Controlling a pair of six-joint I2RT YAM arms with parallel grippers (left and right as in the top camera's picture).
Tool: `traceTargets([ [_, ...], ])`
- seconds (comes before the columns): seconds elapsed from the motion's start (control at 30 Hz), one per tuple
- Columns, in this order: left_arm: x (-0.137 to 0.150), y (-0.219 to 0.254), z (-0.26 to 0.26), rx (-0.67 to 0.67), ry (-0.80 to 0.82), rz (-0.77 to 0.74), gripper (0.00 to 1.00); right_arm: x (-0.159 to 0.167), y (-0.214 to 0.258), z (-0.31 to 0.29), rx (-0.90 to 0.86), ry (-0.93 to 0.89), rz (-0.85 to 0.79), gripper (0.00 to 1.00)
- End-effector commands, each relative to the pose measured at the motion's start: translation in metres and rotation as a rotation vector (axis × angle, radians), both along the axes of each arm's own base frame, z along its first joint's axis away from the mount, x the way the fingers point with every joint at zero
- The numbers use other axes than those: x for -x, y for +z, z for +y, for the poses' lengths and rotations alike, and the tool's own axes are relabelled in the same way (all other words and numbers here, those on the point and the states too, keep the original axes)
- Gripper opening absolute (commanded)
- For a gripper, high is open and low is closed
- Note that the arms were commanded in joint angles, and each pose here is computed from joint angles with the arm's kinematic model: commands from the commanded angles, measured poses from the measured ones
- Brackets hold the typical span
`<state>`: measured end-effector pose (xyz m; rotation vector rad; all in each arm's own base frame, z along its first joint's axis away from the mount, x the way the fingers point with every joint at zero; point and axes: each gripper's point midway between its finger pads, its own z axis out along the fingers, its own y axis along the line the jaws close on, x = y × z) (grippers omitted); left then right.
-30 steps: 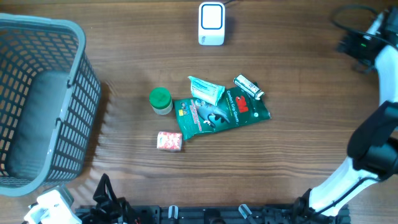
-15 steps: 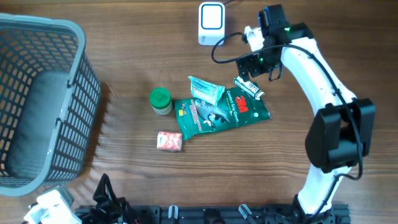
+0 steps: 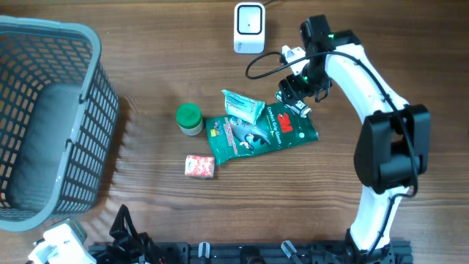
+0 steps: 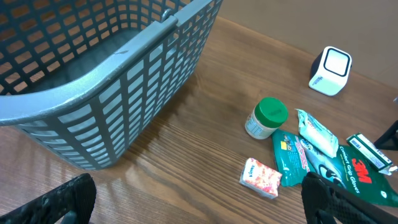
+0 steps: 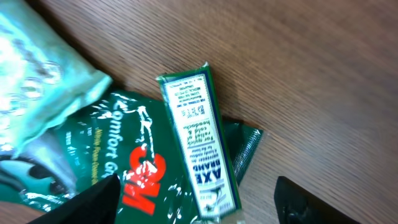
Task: Scan the item barcode
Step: 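Reach the right gripper to the pile and grasp the green AXE box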
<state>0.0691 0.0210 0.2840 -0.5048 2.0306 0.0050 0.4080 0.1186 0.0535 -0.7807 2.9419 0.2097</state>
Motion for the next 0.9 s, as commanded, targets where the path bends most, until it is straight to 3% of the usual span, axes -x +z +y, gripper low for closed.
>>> traceTargets([
  [0.0, 0.0, 0.001, 0.0, 0.002, 0.003, -0.008, 1.0, 0.008, -0.05, -0.014, 0.102, 0.001, 0.105, 0.68],
  [0.2, 0.0, 0.001, 0.0, 0.002, 0.003, -0.008, 1.0, 0.011, -0.072, -0.016, 0.12, 0.0, 0.143, 0.37],
  [0.43, 0.0, 0.001, 0.0, 0.002, 0.003, -0.008, 1.0, 0.003, -0.062, -0.009, 0.087, -0.063, 0.131, 0.24],
  [0.8, 0.0, 0.001, 0.0, 0.002, 0.003, -0.008, 1.0, -0.012, 0.039, 0.012, -0.06, -0.045, 0.005, 0.24],
  [0.87, 0.0, 0.001, 0.0, 0.002, 0.003, -0.008, 1.0, -0.015, 0.048, 0.013, -0.068, -0.026, -0.028, 0.29],
])
